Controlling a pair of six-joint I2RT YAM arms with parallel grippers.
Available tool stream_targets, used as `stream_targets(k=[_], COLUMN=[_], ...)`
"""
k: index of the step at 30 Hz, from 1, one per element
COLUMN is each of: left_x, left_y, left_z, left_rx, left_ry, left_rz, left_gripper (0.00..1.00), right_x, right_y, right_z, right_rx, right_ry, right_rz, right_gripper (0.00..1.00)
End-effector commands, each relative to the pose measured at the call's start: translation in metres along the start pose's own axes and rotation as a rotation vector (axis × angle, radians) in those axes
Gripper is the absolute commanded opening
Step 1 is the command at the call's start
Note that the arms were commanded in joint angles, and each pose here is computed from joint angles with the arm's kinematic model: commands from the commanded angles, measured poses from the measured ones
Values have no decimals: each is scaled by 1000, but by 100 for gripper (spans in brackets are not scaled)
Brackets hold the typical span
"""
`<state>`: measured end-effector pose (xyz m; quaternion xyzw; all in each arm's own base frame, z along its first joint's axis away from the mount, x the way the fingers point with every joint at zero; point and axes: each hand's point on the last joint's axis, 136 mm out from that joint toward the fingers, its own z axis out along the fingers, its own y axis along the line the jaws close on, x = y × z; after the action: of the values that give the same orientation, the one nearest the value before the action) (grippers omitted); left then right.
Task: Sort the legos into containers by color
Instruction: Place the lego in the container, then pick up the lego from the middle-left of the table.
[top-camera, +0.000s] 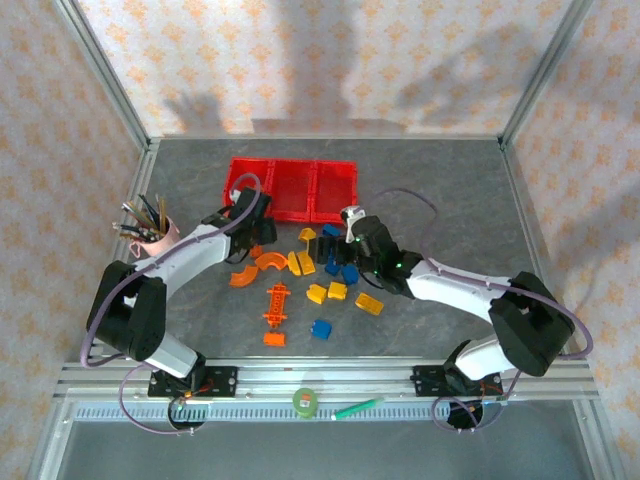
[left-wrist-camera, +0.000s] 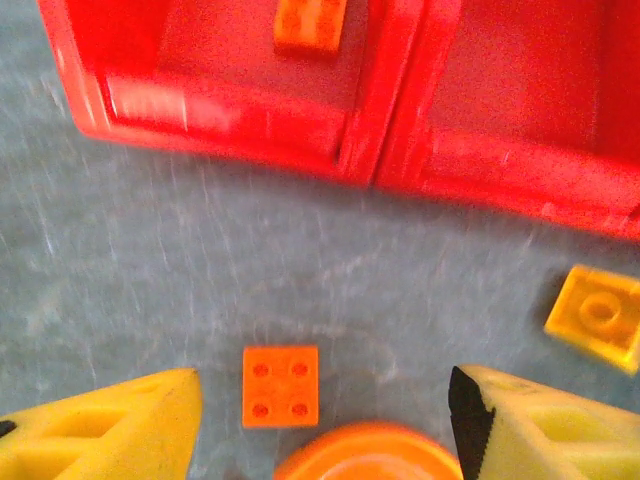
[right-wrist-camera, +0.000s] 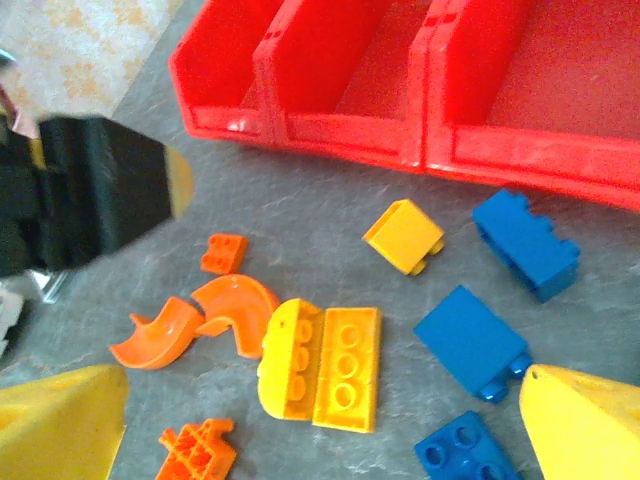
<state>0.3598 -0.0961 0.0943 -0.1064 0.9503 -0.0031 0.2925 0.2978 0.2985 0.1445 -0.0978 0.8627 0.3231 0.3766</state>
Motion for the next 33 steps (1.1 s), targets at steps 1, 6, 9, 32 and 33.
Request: stream_targets(k=[1,6,9,32,33], left_x=[16,34,37,47,48], left_y=[10,11,10,22,22], left_z=[5,21,29,62,63], left_rx=[-24,-44,-55,-129,-126], left_ry=[16,64,76,100,101], left_rz=[-29,-7,2,-47,-51], left_gripper=[69,69,69,56,55], right_x=[13,19,18,20,20], right_y=[5,5,6,4,4], right_z=[5,10,11,20,20], right_rx=[-28,-10,-7,0,0], right_ry=[14,29,27,37,36], right_rz=[18,9,7,3,3], right_gripper=[100,100,100,100,100])
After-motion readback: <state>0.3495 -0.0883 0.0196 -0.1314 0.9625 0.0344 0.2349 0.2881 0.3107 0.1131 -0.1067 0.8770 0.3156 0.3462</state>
